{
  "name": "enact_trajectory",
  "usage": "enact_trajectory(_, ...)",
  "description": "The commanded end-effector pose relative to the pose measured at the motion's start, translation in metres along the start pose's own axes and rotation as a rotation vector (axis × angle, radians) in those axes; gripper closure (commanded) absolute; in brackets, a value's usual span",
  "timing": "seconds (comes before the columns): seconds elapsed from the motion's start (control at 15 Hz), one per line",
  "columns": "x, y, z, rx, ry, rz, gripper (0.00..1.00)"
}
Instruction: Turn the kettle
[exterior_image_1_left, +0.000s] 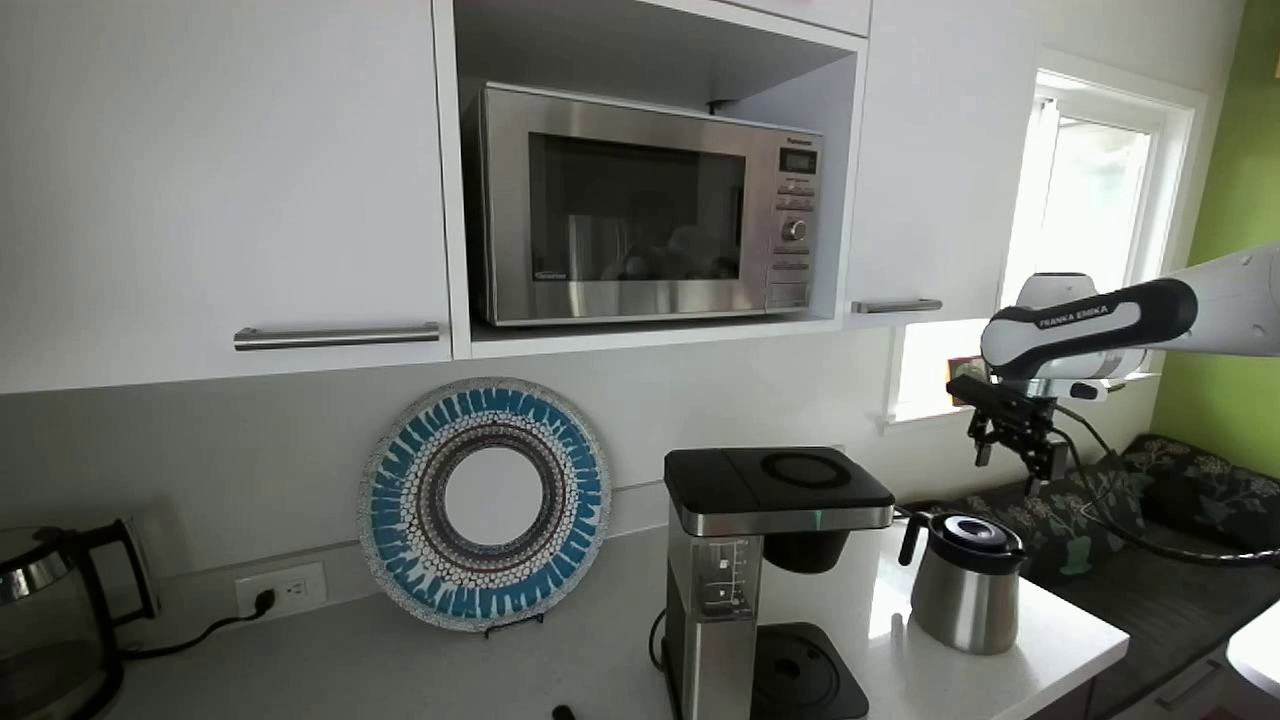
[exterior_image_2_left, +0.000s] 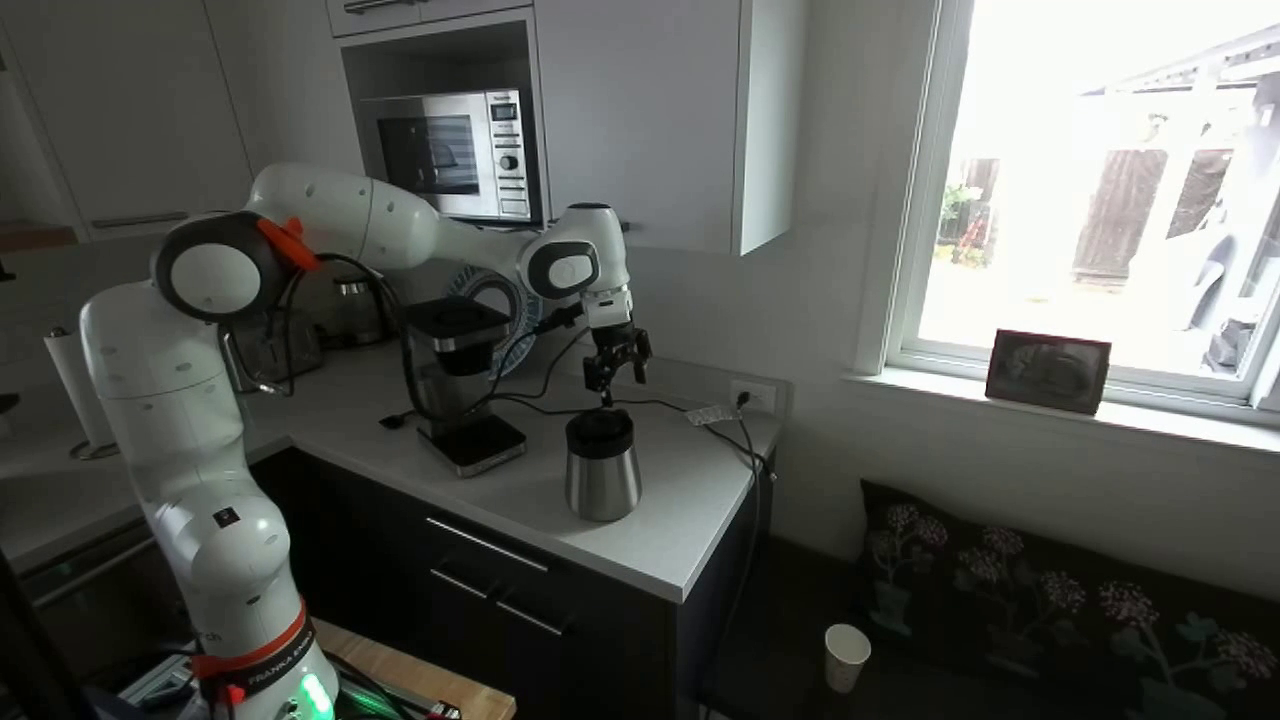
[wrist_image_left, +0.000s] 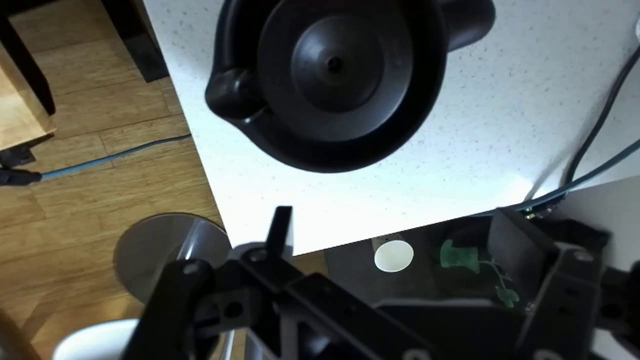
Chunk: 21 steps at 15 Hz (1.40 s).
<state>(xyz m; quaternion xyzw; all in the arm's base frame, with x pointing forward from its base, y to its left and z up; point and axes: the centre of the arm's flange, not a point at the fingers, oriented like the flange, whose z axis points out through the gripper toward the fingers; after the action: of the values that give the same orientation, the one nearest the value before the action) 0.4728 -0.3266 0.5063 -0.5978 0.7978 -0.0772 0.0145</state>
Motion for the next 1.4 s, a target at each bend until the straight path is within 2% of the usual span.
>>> enact_trajectory(0.0,-0.003,0.017,-0.010,-0.045,0.004,-0.197,0.00)
enact_trajectory(0.47,-0.016,0.024,-0.030,-0.110,0.097,-0.570,0.00)
enact_trajectory(0.6,-0.019,0.024,-0.040,-0.111,0.125,-0.679,0.00)
enact_trajectory(0.73,-0.021,0.024,-0.051,-0.074,0.134,-0.786,0.00)
enact_trajectory(1.2,-0.021,0.028,-0.079,0.016,0.146,-0.905,0.00)
enact_trajectory(1.27,-0.022,0.026,-0.073,0.022,0.134,-0.899,0.00)
enact_trajectory(1.33,-0.021,0.019,-0.082,-0.007,0.152,-0.883,0.00)
